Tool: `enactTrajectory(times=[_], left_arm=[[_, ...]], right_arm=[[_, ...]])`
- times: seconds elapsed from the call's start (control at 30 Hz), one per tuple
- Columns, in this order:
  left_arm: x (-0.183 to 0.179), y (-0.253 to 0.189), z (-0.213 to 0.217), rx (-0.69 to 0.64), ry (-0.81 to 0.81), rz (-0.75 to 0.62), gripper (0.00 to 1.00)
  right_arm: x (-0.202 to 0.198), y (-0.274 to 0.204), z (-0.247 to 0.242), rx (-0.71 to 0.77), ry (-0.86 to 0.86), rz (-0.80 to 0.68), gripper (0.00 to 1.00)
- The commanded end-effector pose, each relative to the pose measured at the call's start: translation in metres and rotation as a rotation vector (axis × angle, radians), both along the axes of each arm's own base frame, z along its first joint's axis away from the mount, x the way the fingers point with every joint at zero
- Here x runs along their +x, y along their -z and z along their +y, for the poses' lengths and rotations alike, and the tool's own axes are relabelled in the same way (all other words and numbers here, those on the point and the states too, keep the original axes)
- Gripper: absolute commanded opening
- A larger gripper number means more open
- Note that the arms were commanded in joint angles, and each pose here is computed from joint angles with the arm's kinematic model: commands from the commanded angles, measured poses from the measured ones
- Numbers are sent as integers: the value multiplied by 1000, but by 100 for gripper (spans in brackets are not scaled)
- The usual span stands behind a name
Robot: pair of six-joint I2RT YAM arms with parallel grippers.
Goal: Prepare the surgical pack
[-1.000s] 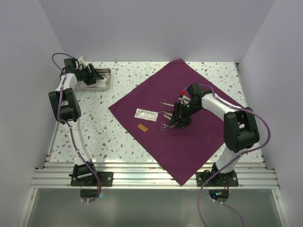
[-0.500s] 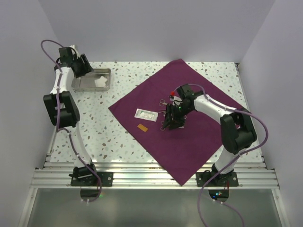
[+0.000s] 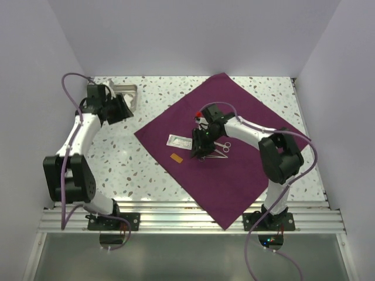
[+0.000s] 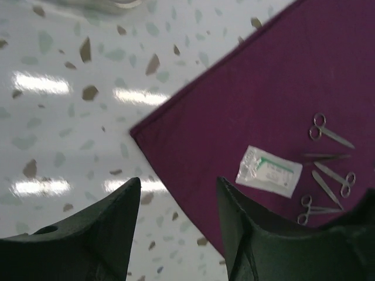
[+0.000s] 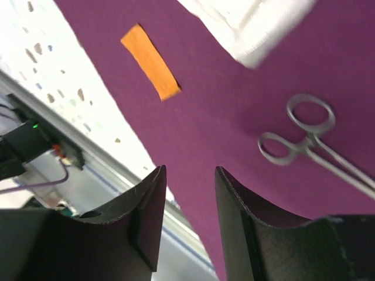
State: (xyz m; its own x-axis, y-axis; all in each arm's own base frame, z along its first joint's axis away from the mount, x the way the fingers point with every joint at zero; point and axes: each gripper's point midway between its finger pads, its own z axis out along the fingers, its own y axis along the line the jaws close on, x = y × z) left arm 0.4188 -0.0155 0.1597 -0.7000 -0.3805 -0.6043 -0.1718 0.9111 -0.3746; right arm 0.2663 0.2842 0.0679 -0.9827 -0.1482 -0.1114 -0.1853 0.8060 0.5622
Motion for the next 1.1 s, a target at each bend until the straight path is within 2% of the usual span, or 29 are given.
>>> enactTrajectory(times=[0.0, 0.07, 0.1, 0.13, 0.2, 0.23, 0.3, 0.4, 0.7, 1.07], left_arm=[[-57, -13, -29, -94, 49, -23, 57], [-82, -20, -34, -101, 60, -40, 57], [-101, -7, -37, -103, 66, 16, 56], [-113, -11, -40, -96, 74, 9, 55], [-135, 2, -49, -108, 89, 56, 54], [-143, -5, -52, -124, 93, 26, 54], [-158, 8, -56, -157, 75, 49, 54], [-171, 11, -62, -205, 74, 42, 55], [-173, -1, -70, -234, 105, 18, 54], [-168, -5, -79, -237, 142, 24, 54]], right_arm=[[23, 5, 28, -26, -22, -125, 43], [34, 13, 30, -88, -4, -177, 45], [38, 13, 30, -104, 2, -194, 47], [40, 15, 30, -118, 14, -200, 49], [41, 23, 30, -127, 71, -169, 51], [40, 25, 31, -131, 93, -151, 51], [38, 27, 30, -130, 164, -125, 53], [41, 18, 37, -49, 269, -121, 57], [60, 20, 42, 80, 508, -66, 59], [91, 32, 23, 106, 639, -41, 57]])
